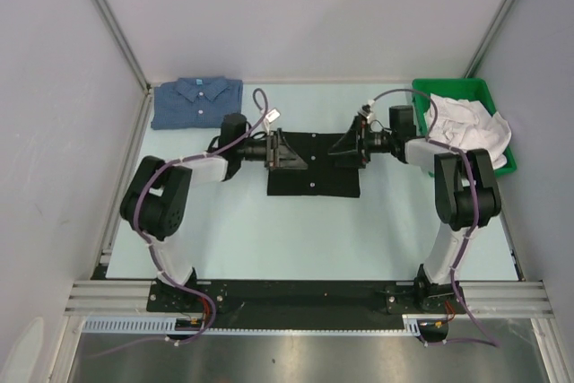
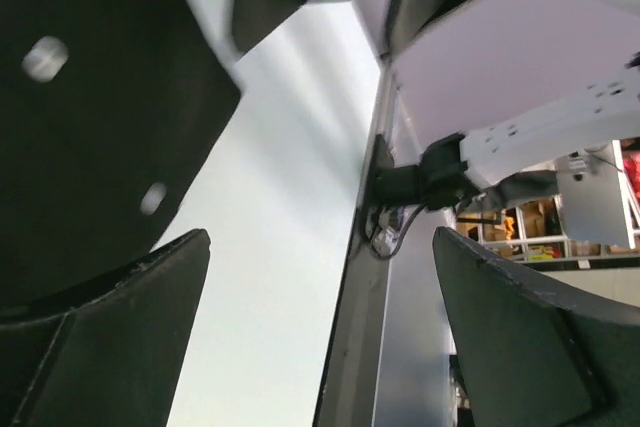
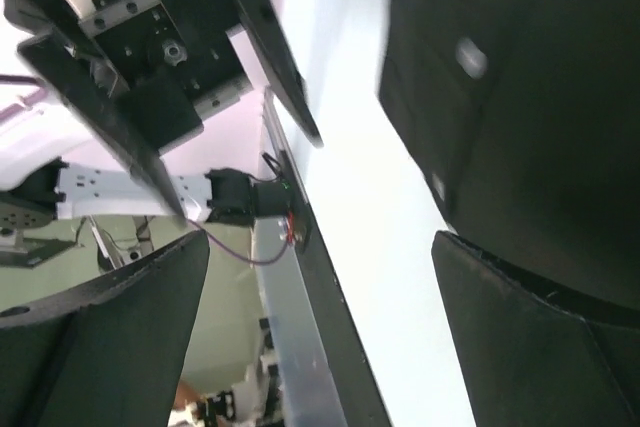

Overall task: Fold and stack the long sleeve shirts
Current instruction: Fold the shirt

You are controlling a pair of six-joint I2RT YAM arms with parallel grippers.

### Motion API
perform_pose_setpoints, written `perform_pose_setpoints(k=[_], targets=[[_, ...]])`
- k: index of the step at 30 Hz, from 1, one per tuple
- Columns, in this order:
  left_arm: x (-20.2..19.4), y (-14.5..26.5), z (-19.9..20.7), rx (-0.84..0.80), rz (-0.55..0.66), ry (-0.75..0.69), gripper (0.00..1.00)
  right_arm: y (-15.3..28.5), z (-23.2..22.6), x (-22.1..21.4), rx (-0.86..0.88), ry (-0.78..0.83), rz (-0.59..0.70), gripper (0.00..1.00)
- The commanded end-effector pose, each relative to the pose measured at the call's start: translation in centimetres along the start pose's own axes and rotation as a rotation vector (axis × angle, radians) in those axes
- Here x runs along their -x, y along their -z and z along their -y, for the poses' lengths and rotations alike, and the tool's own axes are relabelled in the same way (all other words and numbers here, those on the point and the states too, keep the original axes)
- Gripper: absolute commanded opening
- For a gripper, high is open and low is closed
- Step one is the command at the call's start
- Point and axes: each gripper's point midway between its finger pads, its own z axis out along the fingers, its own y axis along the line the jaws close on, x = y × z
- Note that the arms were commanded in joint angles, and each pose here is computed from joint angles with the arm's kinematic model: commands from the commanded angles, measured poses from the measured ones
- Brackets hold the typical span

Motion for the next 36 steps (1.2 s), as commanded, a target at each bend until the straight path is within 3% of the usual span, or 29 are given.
perform_pose_setpoints(k=[1, 2, 7, 11, 14, 18, 21, 25, 28, 31, 36], targets=[[3.8, -2.9, 1.9, -0.127, 0.111, -0.039, 1.00, -3.3, -2.0, 2.9, 0.111, -0.034, 0.039, 1.00], [3.6, -3.7, 0.2, -0.119, 0.112, 0.054, 0.99, -3.8, -1.6, 3.2, 0.118, -0.058, 0.044, 1.00], [3.9, -4.8, -6.8, 0.021, 0.176, 0.186, 0.99, -5.9, 4.1, 4.0, 0.098, -0.159, 0.076, 1.00], [2.3, -2.5, -13.3, 0.246, 0.193, 0.253, 0.99, -4.2, 9.8, 3.4, -0.037, -0.157, 0.101, 1.00], [-0.3, 0.5, -15.4, 0.350, 0.172, 0.319, 0.99, -1.7, 12.1, 2.9, -0.120, -0.213, 0.111, 1.00], [-1.3, 3.3, -12.2, 0.300, 0.122, 0.215, 0.99, 0.9, 10.8, 2.3, -0.155, -0.162, 0.074, 1.00], [0.0, 3.6, -6.8, 0.201, 0.095, 0.048, 0.99, 1.2, 6.3, 3.3, -0.102, -0.068, 0.059, 1.00], [3.1, 1.3, -0.8, 0.102, 0.102, -0.070, 0.99, -0.3, 0.1, 4.9, -0.004, -0.003, 0.071, 1.00], [5.1, -1.3, 0.1, 0.075, 0.127, -0.092, 0.99, -2.3, -1.9, 6.2, 0.048, 0.059, 0.094, 1.00], [6.9, -3.6, -3.1, 0.118, 0.156, -0.016, 0.99, -4.1, -0.5, 7.6, 0.060, 0.015, 0.115, 1.00], [7.9, -4.3, -12.3, 0.270, 0.201, 0.193, 0.99, -5.5, 8.0, 9.0, -0.039, -0.077, 0.142, 1.00]])
